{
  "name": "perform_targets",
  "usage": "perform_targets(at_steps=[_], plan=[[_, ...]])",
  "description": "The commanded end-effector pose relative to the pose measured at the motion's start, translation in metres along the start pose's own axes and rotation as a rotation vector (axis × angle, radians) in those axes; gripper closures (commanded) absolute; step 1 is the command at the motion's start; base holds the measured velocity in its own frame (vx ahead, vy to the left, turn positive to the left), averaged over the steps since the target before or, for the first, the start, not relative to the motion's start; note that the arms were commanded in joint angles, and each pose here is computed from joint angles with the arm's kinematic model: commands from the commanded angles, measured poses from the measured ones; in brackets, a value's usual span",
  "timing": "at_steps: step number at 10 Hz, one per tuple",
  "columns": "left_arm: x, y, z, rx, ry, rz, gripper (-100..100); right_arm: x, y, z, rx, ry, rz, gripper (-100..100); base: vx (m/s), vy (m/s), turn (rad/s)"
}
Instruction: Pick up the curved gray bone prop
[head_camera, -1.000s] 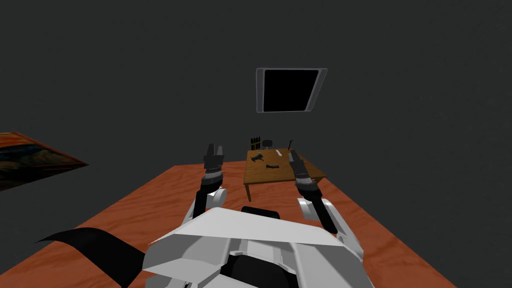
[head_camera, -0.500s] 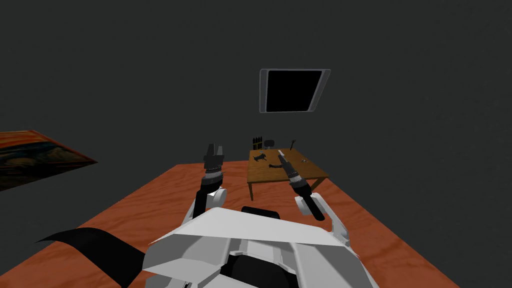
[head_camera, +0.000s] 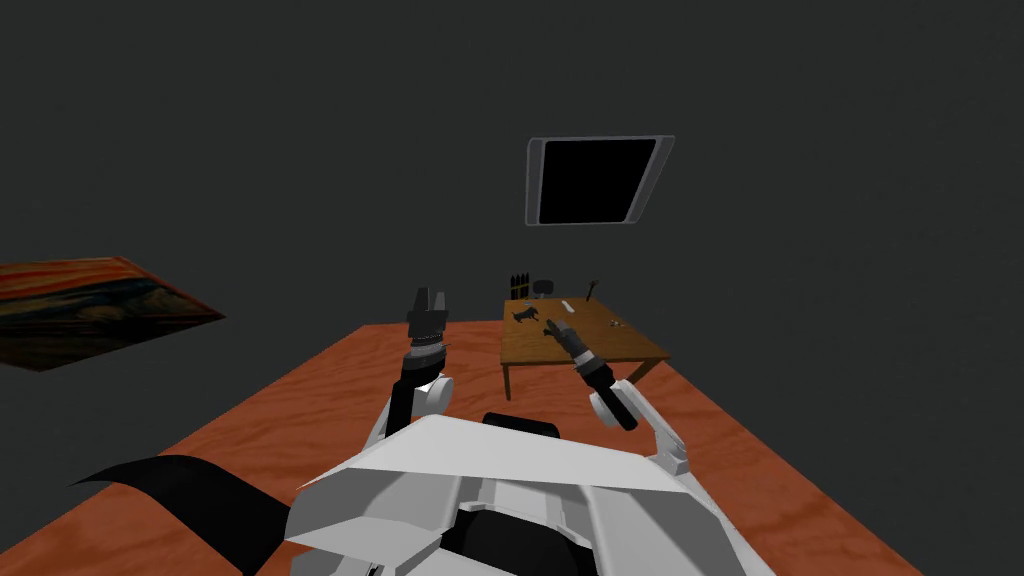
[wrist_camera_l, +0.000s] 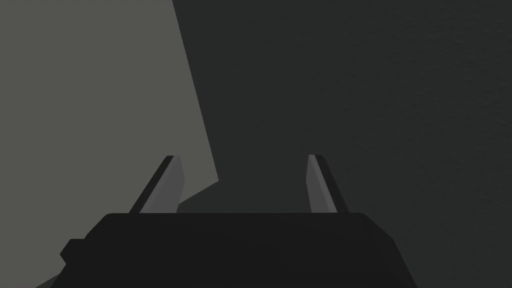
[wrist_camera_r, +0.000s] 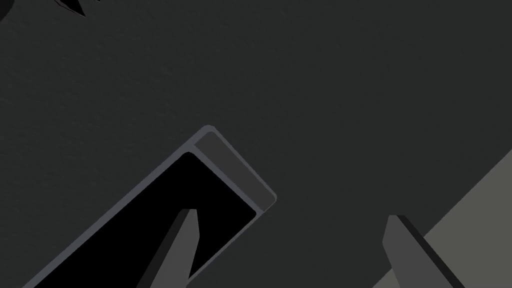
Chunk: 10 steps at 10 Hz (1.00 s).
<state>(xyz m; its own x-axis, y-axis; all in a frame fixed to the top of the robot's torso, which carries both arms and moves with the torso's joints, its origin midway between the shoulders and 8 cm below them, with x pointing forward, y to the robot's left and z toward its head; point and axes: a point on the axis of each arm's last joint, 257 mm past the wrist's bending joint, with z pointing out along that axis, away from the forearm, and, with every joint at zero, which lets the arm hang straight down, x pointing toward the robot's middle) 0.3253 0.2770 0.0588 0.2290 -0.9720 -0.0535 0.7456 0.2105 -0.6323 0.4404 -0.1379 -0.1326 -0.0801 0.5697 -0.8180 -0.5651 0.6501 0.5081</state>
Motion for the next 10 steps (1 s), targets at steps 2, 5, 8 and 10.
perform_targets(at_steps=[2,5,8,10], plan=[[0.0,0.0,0.0,0.0,0.0,0.0,0,0.029,-0.026,-0.002,0.034,0.099,-0.109,-100,-0.018,0.054,0.106],[0.0,0.0,0.0,0.0,0.0,0.0,0,0.062,-0.067,-0.013,0.078,0.231,-0.26,-100,-0.017,0.035,0.136],[0.0,0.0,0.0,0.0,0.0,0.0,0,0.086,-0.111,-0.03,0.121,0.359,-0.417,-100,-0.008,0.024,0.123],[0.0,0.0,0.0,0.0,0.0,0.0,0,0.096,-0.14,-0.045,0.151,0.43,-0.494,-100,-0.007,0.022,0.185]])
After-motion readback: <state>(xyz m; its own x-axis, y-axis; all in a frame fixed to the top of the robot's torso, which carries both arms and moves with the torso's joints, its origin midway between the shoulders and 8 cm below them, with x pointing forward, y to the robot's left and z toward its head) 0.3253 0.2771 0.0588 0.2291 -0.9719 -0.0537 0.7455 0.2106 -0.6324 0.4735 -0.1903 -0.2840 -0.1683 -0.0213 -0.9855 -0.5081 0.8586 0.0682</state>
